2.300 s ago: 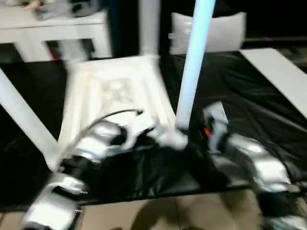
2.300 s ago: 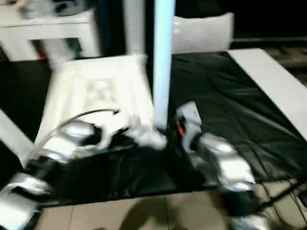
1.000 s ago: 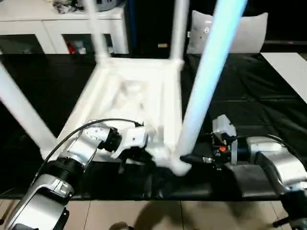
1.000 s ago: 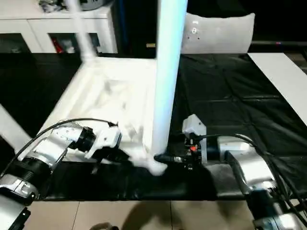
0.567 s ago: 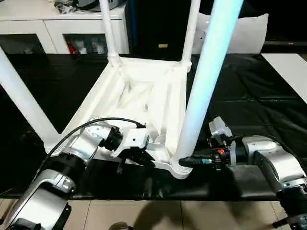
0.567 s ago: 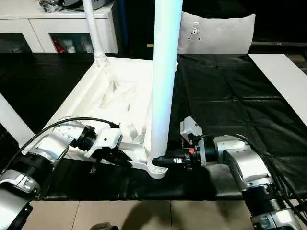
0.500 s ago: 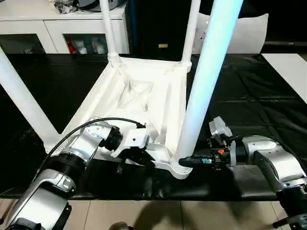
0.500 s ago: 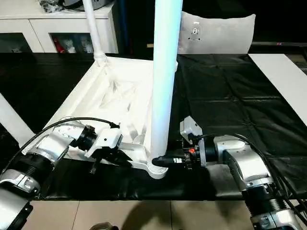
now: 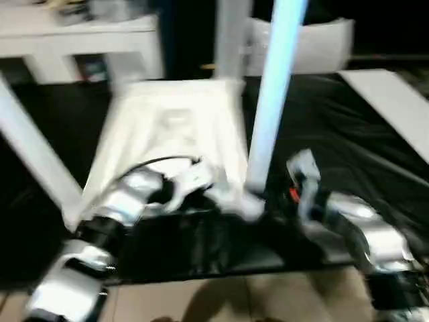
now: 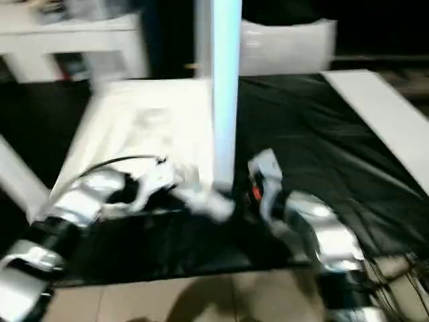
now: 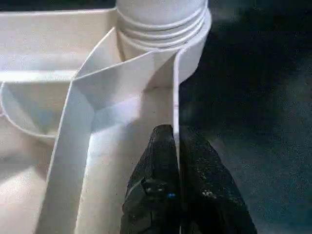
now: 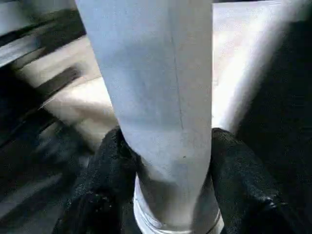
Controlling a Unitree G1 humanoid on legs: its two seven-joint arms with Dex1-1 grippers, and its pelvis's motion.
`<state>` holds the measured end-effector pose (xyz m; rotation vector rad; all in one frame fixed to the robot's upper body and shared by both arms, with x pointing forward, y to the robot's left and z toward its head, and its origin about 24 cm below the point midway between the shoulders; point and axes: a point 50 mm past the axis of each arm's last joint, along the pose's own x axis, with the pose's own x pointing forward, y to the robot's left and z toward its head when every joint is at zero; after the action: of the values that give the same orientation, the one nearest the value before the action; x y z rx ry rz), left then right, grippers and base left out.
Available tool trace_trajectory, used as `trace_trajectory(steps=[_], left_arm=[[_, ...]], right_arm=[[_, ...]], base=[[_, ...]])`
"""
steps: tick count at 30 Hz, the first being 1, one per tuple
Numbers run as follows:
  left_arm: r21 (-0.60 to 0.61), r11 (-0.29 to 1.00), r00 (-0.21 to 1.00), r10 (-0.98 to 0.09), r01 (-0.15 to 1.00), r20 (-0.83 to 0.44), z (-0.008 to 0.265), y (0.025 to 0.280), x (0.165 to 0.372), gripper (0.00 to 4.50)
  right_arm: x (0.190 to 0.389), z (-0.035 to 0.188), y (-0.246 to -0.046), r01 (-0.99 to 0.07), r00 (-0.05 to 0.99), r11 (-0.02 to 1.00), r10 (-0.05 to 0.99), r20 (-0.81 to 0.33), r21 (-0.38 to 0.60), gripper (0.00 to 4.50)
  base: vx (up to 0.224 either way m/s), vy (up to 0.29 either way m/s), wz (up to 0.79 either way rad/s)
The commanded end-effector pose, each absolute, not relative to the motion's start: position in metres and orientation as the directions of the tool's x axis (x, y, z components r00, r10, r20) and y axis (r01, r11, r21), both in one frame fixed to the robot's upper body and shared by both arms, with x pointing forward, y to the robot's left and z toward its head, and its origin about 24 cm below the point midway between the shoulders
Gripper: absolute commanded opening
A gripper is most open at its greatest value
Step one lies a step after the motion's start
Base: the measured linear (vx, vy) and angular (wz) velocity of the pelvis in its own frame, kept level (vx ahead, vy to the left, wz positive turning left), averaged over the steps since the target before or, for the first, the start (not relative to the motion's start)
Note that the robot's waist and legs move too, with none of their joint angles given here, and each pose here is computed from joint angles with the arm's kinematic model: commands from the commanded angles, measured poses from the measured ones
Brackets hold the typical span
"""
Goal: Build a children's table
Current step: Rotate leg to tighten
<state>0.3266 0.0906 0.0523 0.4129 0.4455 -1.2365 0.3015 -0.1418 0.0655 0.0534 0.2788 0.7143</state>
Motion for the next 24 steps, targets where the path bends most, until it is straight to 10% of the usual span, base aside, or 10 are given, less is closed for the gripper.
trace_trajectory(steps=[1,13,24], left_arm=[[0.095,0.283,0.296,-0.851,0.954,-0.434,0.07,0.055,0.327,0.0],[0.143,0.331,0.36,-0.825,0.933,-0.435,0.071,0.05,0.327,0.0],[0.131,0.055,0.114,-0.859,0.99,-0.499,0.064,0.093,0.318,0.0]], right_arm=[[0.308,0.055,-0.126,-0.547,0.767,0.822,0.568,-0.3,0.159,1.96],[0.312,0.066,-0.124,-0.508,0.834,0.859,0.51,-0.211,0.067,2.7],[0.288,0.075,-0.162,-0.836,0.532,0.547,0.827,-0.181,0.04,3.78]], base=[[0.0,0.0,0.0],[0.0,0.0,0.0],[0.0,0.0,0.0]])
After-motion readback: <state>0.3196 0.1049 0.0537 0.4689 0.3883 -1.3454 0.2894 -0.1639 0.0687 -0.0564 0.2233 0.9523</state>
